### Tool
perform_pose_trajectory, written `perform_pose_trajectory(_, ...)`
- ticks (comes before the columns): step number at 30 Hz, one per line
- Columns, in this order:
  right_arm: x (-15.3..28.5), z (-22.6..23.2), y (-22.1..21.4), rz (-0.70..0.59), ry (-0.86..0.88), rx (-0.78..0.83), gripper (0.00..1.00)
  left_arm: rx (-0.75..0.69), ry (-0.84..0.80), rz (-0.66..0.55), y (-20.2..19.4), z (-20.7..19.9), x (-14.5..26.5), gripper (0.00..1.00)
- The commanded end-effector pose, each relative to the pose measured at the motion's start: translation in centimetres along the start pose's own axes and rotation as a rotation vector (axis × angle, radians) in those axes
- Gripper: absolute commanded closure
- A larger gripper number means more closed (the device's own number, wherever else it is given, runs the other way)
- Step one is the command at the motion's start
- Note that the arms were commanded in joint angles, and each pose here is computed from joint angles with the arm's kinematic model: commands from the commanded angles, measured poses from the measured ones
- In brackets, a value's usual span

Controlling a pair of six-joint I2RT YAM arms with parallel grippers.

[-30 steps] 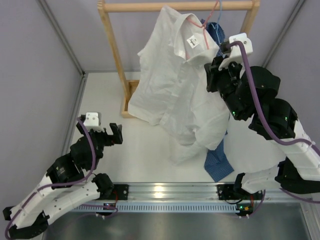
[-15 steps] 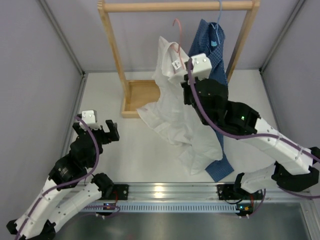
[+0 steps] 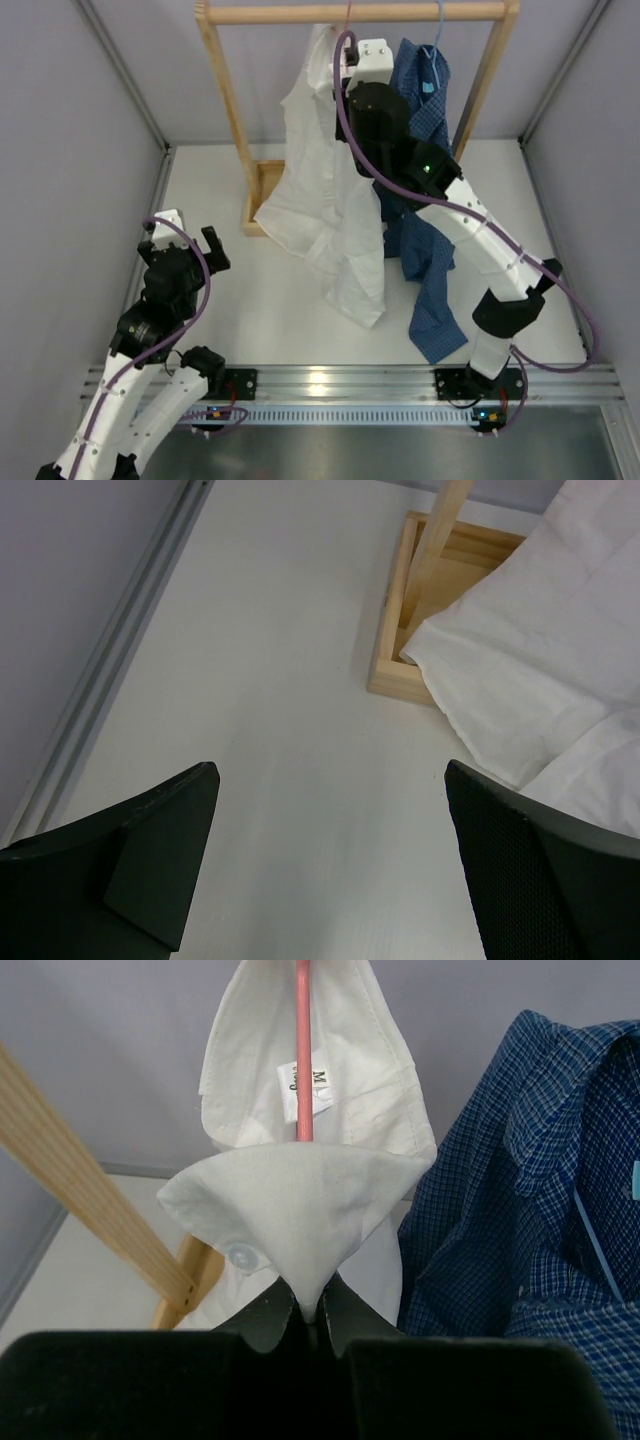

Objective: Place the shirt on the hanger

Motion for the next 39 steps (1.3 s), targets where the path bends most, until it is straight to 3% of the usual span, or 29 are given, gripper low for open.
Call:
perform_pose_trajectory(1, -2.9, -1.8, 0.1, -0.005, -0.031, -0.070, 1.00, 0.031, -0.042, -0.018, 0.5, -0.8, -0.2, 0.02)
perform_pose_trajectory(10, -4.0, 1.2, -2.2, 0.042, -0.014, -0.018, 1.00, 0.026, -0.044, -0.017, 0.5, -0.8, -0.3, 0.02)
perform_pose_trajectory(11, -3.7, 1.3, -2.1, 0.037, -0.009, -0.028, 0.88, 0.028, -0.038, -0.019, 0.5, -0.7, -0.3, 0.02)
perform_pose_trajectory(13, -2.4, 2.1, -2.0, 0.022, 0.017, -0.036, 0.49, 0.027, -0.026, -0.021, 0.5, -0.6, -0.4, 0.02)
perform_pose_trajectory(14, -1.6, 2.0, -1.6, 0.009, 0.025, -0.044, 0.08, 0.033, -0.016, -0.025, 0.5, -0.4, -0.4, 0.02)
perform_pose_trajectory(15, -0.3, 1.6, -1.3, -0.002, 0.038, -0.050, 0.01, 0.040, -0.012, -0.028, 0.6, -0.4, -0.4, 0.02)
perform_pose_trajectory(21, 7.3, -0.9, -0.3, -0.051, 0.186, -0.123, 0.01, 0.068, 0.028, -0.061, 1.2, 0.3, -0.3, 0.02)
perform_pose_trajectory(22, 7.8, -0.2, -3.0, -0.005, 0.222, -0.086, 0.01, 0.073, 0.028, -0.070, 1.4, 0.4, -0.1, 0.02)
perform_pose_trajectory(23, 9.9, -1.9, -2.6, -0.036, 0.262, -0.112, 0.00, 0.070, 0.027, -0.076, 1.6, 0.5, 0.0, 0.02)
perform_pose_trajectory(25, 10.5, -1.4, -7.5, 0.023, 0.298, -0.034, 0.00, 0.061, 0.025, -0.082, 1.7, 0.7, 0.3, 0.02)
perform_pose_trajectory(27, 12.0, -3.7, -9.4, 0.024, 0.260, -0.028, 0.01, 0.053, 0.027, -0.077, 1.7, 0.8, 0.5, 0.02)
perform_pose_trajectory(30, 13.0, -4.5, -16.3, 0.132, 0.231, 0.035, 0.01, 0.053, 0.014, -0.041, 0.9, 0.9, 0.8, 0.02)
perform_pose_trajectory(39, 15.6, -7.3, -23.9, 0.183, 0.157, -0.014, 0.01, 0.052, -0.024, -0.018, -0.9, 1.1, 0.7, 0.02)
Point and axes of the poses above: each gripper's point midway between its finger pads, its own x axis back along the fingers, its own z axis along the line the jaws close on, y = z × x, the point moved 3 cm from there along x, back along the fingers, and after that the axes turned 14 degrees about x, right-handed, at the moved point
